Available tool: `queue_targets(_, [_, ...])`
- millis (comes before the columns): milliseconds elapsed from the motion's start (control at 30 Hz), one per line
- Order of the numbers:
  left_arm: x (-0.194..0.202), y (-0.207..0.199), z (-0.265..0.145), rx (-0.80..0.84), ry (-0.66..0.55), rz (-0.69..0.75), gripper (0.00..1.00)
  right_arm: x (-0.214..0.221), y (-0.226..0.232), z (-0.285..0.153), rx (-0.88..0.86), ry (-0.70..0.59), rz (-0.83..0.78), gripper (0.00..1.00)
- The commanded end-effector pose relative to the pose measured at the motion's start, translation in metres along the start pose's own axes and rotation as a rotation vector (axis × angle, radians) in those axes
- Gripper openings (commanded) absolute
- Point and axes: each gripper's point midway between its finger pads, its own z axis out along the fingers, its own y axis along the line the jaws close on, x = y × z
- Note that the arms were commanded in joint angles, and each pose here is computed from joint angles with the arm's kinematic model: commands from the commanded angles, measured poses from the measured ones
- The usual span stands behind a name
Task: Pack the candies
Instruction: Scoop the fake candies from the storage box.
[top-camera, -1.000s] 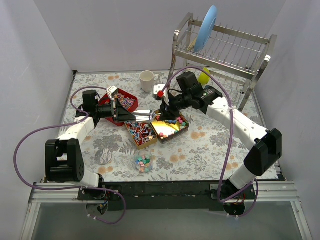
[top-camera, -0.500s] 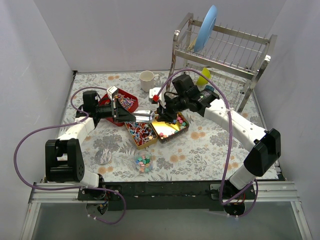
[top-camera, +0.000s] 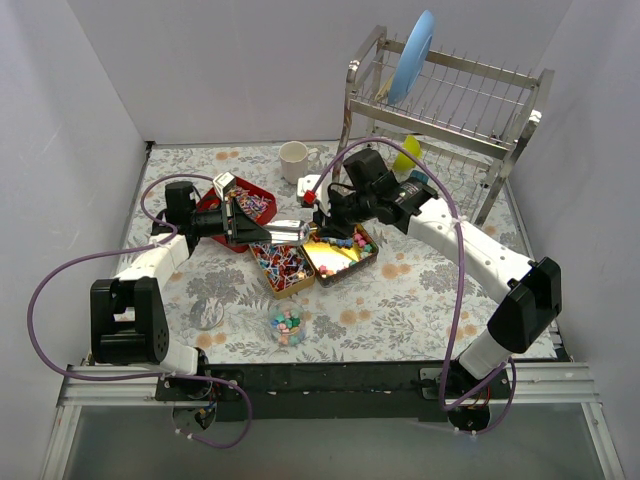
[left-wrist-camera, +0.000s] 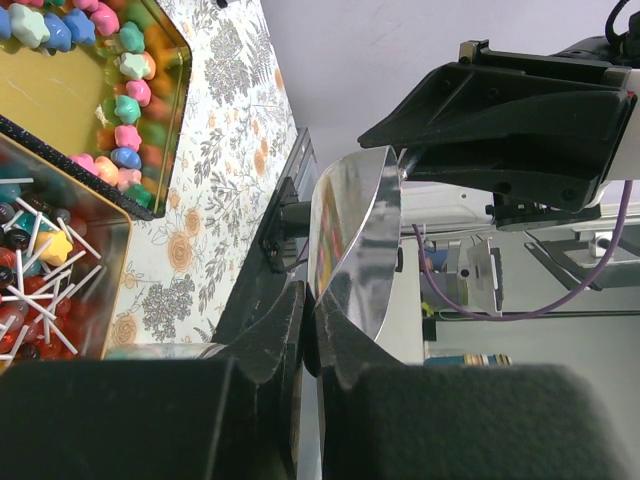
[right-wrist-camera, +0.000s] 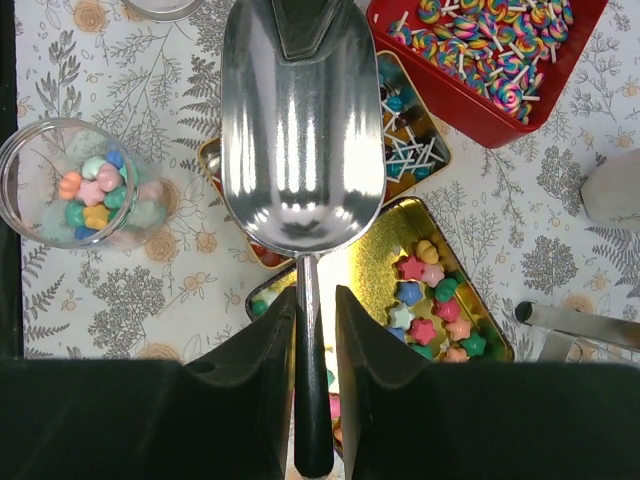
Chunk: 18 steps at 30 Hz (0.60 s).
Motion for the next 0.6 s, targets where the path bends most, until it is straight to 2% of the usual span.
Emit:
queue_targets(0, [0.001,0.000,0.001,0.007,0.006,0.002,0.00,-0.025,-0.008,-0.003,0.050,-0.049,-0.092,0.28])
queue_targets(333, [0.004,0.001,0.009,0.013,0.036,-0.005,0.00,-0.028,-0.004,0.000,0.077,-0.042,-0.138,0.27])
queue_targets(467, [0.005,0.001,0.009,0.011,0.036,-0.010,0.00,-0.024,-0.001,-0.001,0.070,-0.030,-0.140,0.06])
queue_targets(567, [0.003,0.004,0.009,-0.006,0.022,0.001,0.02,-0.023,0.002,-0.002,0.055,-0.028,-0.143,0.01])
